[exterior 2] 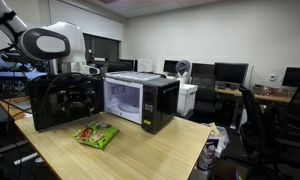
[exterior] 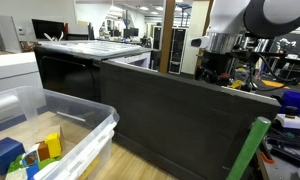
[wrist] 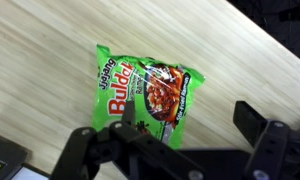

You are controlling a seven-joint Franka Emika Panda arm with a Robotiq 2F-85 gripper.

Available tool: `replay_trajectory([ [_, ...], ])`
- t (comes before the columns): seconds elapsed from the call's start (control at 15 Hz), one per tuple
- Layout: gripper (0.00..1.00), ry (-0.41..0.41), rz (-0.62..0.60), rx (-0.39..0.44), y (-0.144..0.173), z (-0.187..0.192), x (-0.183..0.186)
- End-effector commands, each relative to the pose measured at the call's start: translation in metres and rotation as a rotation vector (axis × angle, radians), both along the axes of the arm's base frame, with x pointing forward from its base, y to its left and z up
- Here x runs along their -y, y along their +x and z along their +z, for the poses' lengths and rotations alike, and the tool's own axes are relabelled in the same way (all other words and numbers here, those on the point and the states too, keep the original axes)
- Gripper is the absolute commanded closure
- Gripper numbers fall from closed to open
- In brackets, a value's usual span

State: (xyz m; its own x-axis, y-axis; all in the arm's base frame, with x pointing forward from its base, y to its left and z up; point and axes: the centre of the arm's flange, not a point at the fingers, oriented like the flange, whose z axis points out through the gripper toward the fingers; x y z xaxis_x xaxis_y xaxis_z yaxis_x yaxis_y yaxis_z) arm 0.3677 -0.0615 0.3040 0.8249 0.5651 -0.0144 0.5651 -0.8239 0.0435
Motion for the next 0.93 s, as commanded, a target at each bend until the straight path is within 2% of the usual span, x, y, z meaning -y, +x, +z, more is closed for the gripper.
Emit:
replay_trajectory([
  [0.0, 0.00, 0.033, -0.065, -0.044, -0.009, -0.034, 0.012],
  [0.33, 0.00, 0.087, -0.204, -0.054, 0.010, -0.056, 0.031],
  [0.87, 0.00, 0.110, -0.330, 0.021, 0.054, -0.082, 0.063],
])
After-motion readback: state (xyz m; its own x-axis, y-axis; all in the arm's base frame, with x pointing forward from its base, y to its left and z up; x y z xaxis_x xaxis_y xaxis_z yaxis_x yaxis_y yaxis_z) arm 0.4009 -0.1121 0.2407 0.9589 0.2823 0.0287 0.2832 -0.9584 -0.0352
